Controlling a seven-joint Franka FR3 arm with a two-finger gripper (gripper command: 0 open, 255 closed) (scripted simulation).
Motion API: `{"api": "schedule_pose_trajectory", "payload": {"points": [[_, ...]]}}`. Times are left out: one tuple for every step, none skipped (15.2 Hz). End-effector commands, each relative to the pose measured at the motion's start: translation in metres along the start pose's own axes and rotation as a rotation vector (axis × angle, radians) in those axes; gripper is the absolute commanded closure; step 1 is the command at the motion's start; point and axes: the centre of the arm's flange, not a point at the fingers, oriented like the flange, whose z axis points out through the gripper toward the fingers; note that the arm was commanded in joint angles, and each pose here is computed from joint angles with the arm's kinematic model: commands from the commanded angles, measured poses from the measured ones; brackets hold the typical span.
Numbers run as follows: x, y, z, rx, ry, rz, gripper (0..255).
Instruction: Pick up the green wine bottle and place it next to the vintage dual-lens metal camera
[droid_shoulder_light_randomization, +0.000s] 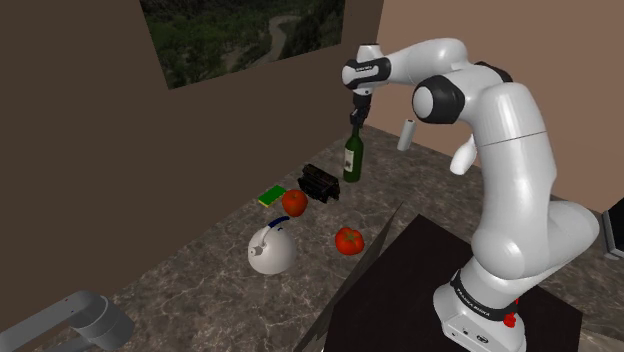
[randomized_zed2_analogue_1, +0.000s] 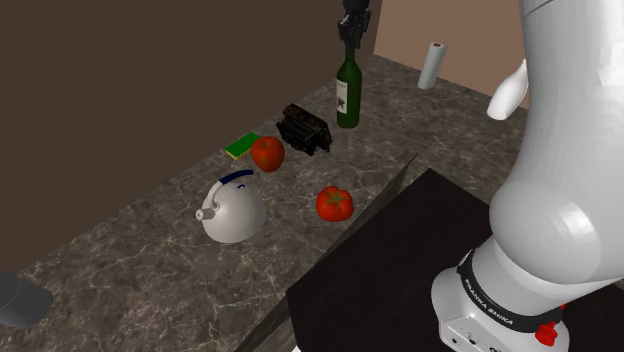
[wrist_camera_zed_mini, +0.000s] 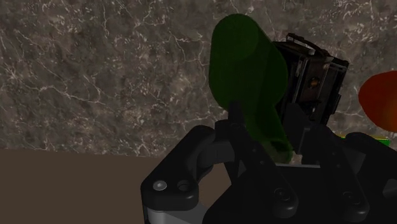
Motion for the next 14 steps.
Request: {"api": "schedule_pose_trajectory", "payload": {"points": [[0.001, -0.001, 0.01, -0.001, 0.001, 0.0, 255], [0.001, -0.001, 0.015, -0.001, 0.001, 0.0, 255], [0.001, -0.001, 0.021, -0.001, 0.001, 0.0, 255], [0.001, -0.001, 0.026, -0.001, 0.001, 0.0, 255], [0.001, -0.001, 0.031, -0.001, 0.001, 0.0, 255], [0.001, -0.001, 0.036, -0.001, 0.001, 0.0, 255], [0.002, -0.001, 0.042, -0.001, 0.001, 0.0, 255], [0.002, -0.001, 0.047, -0.001, 0.001, 0.0, 255], [0.002, -0.001, 0.052, -0.001, 0.001, 0.0, 255], [0.002, -0.002, 0.057, -0.001, 0.001, 0.0, 255], [0.002, -0.002, 0.065, -0.001, 0.001, 0.0, 255], [0.002, -0.002, 0.065, -0.001, 0.001, 0.0, 255], [0.002, -0.002, 0.065, -0.001, 0.001, 0.0, 255], [0.002, -0.002, 0.065, -0.001, 0.001, 0.0, 255]]}}
